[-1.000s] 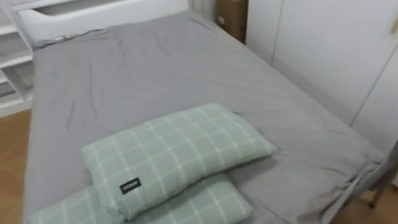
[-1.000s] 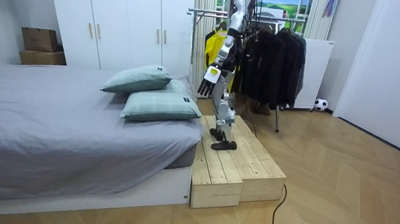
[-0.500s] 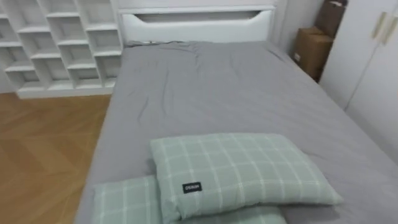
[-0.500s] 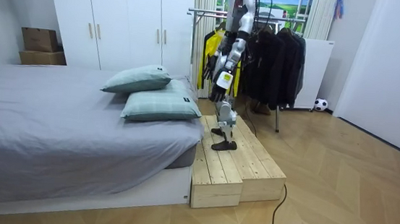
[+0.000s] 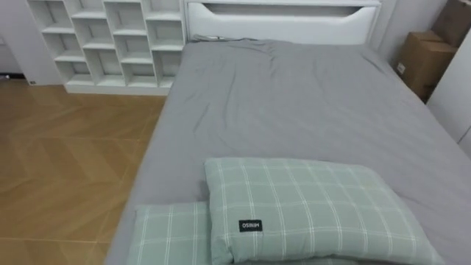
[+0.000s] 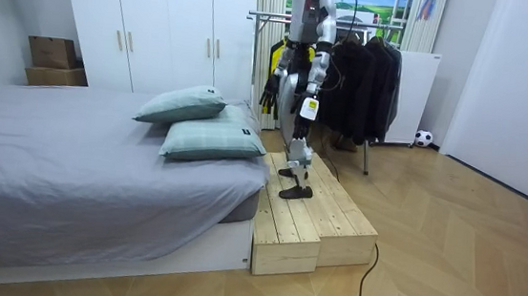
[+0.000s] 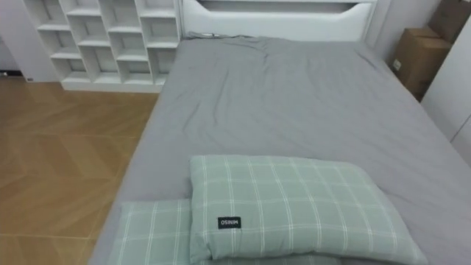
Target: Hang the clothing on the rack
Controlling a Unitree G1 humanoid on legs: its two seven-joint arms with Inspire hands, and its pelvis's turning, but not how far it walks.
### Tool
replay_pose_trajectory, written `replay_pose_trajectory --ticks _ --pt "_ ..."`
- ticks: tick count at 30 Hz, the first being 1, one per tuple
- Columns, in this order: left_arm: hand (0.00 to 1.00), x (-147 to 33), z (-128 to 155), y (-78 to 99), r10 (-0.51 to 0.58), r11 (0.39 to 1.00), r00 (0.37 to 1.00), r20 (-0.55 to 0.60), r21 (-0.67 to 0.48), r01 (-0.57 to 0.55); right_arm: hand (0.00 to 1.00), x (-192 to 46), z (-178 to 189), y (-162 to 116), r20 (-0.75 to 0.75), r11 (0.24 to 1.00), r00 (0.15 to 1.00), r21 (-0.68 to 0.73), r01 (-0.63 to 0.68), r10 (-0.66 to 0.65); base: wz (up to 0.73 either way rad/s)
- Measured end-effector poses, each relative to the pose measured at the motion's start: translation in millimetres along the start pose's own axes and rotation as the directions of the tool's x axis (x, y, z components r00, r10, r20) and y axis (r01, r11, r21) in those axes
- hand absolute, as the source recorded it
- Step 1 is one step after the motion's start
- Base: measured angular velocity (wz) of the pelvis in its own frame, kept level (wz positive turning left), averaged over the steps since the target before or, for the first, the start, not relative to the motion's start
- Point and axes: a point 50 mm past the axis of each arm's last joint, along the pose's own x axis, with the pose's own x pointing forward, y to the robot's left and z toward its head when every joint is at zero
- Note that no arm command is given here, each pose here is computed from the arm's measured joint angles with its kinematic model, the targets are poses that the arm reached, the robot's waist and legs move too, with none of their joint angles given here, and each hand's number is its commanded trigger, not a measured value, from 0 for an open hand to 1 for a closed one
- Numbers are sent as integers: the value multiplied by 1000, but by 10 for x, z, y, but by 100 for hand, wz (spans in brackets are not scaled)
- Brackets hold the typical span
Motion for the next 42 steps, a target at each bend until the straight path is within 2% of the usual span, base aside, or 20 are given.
replay_pose_trajectory --ticks 6,8,14,42 --pt "0 14 57 5 16 999 1000 5 31 -16 0 3 -50 35 -18 1000 1000 19 -15 16 20" --pt "0 18 74 1 15 998 1000 10 59 -16 0 -9 -128 25 -35 997 999 79 -5 8 20" --pt "0 23 91 -26 7 997 1000 15 78 -8 0 -20 -176 9 -45 993 999 116 -10 15 2" --pt "0 20 72 -38 11 996 1000 10 83 -12 0 -23 -188 11 -39 989 999 147 -15 21 0"
